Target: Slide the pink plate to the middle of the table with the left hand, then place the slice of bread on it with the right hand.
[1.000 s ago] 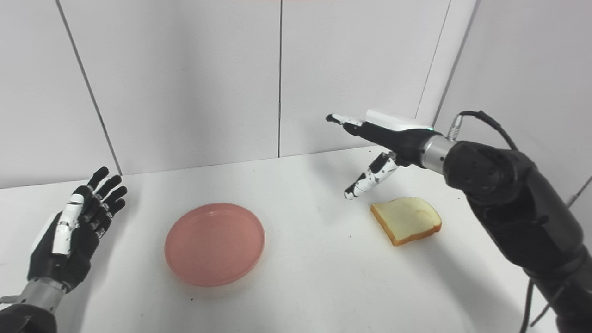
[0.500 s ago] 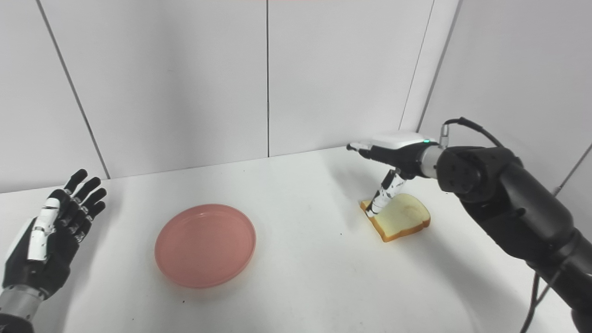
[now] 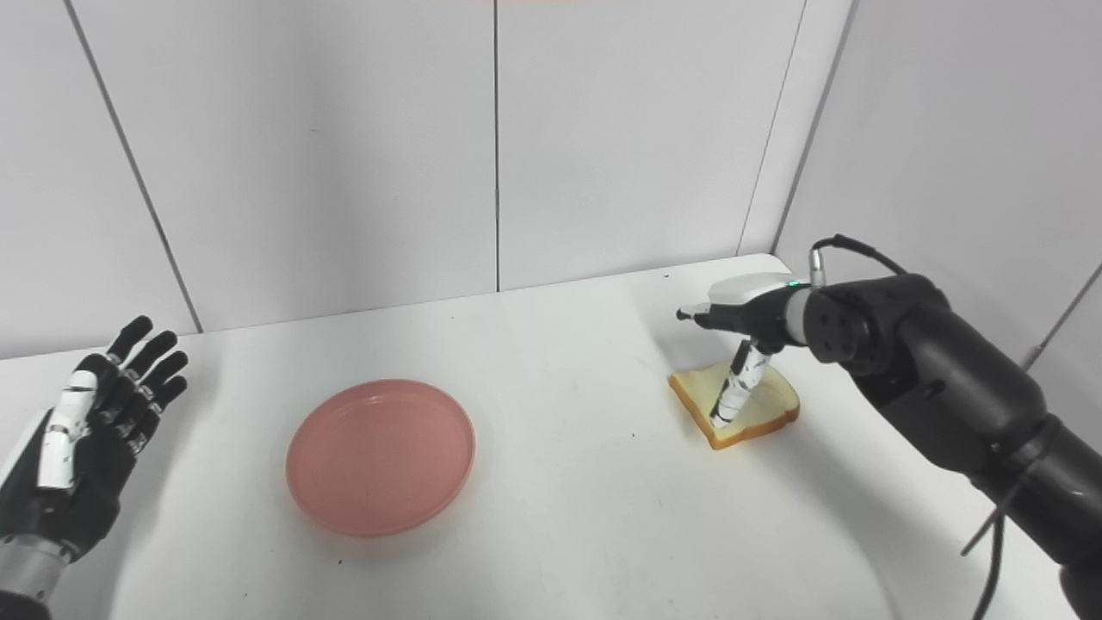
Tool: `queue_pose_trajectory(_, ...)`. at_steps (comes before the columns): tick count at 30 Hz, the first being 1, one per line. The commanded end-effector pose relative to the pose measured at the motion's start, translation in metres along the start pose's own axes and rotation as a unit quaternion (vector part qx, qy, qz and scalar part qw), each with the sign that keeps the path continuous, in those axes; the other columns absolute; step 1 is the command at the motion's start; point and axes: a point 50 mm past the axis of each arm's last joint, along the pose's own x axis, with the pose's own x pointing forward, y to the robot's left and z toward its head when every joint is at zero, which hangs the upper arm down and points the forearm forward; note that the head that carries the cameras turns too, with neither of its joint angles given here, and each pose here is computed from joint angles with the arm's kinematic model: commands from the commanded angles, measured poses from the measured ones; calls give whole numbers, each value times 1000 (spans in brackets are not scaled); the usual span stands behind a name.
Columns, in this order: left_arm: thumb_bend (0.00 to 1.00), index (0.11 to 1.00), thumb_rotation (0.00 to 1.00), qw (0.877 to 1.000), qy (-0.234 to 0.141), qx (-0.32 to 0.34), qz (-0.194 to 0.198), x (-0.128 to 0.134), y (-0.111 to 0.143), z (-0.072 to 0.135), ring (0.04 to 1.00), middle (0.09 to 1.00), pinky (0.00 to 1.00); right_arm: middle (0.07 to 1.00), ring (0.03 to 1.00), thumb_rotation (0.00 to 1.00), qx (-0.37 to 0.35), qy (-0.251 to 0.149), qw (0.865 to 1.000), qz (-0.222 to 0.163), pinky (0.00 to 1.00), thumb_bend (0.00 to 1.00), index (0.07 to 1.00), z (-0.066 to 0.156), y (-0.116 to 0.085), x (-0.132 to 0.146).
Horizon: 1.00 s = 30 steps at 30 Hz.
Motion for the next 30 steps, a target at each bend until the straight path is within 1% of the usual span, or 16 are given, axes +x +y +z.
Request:
queue_pose_trajectory(1, 454, 938, 1000, 999, -35, 8, -14, 4, 4, 19, 947, 949, 973, 1000, 1000, 343, -19, 21, 999, -39, 1000, 1000, 1000, -7, -16, -7)
queue_pose_trajectory(4, 448, 941, 1000, 999, -33, 5, -14, 3, 6, 19, 948, 951, 973, 1000, 1000, 299, -25, 34, 998, -42, 1000, 1000, 1000, -10, -12, -4)
queue_pose_trajectory(7, 444, 936, 1000, 999, -31, 3, -13, 2, 6, 19, 946, 948, 967, 1000, 1000, 315, -16, 35, 998, -40, 999, 1000, 1000, -15, -10, -1)
queue_pose_trajectory(10, 441, 931, 1000, 999, -29, -1, -13, 2, 6, 19, 943, 944, 963, 1000, 1000, 306, -20, 35, 998, -40, 1000, 1000, 1000, -20, -4, 1)
queue_pose_trajectory(14, 438, 932, 1000, 999, -27, -4, -16, 2, 6, 19, 943, 944, 962, 1000, 1000, 280, -42, 31, 997, -57, 1000, 1000, 1000, -22, 4, 2)
queue_pose_trajectory(16, 441, 928, 1000, 1000, -27, -2, -14, 2, 6, 20, 941, 941, 959, 1000, 1000, 298, -62, 27, 995, -68, 1000, 1000, 1000, -24, 8, 5)
queue_pose_trajectory(18, 441, 927, 1000, 1000, -28, -4, -14, 1, 6, 20, 940, 940, 959, 1000, 1000, 281, -77, 23, 994, -74, 998, 1000, 1000, -24, 11, 9)
queue_pose_trajectory(22, 428, 925, 1000, 1000, -27, -7, -13, 1, 5, 19, 938, 938, 959, 1000, 1000, 293, -84, 15, 994, -65, 1000, 1000, 1000, -23, 14, 13)
queue_pose_trajectory(23, 425, 921, 1000, 1000, -25, -8, -14, 1, 5, 19, 935, 934, 952, 1000, 1000, 324, -81, 10, 995, -62, 1000, 1000, 1000, -23, 16, 14)
queue_pose_trajectory(25, 420, 920, 1000, 1000, -24, -9, -16, 1, 4, 19, 935, 933, 951, 1000, 1000, 302, -81, 6, 995, -57, 1000, 1000, 1000, -21, 18, 16)
queue_pose_trajectory(28, 418, 922, 1000, 1000, -22, -11, -17, 0, 2, 20, 936, 934, 954, 1000, 1000, 275, -86, 0, 994, -60, 1000, 1000, 1000, -21, 24, 21)
queue_pose_trajectory(30, 415, 917, 1000, 1000, -21, -10, -16, 0, 1, 21, 929, 930, 938, 1000, 1000, 254, -82, -1, 995, -59, 1000, 1000, 1000, -21, 26, 22)
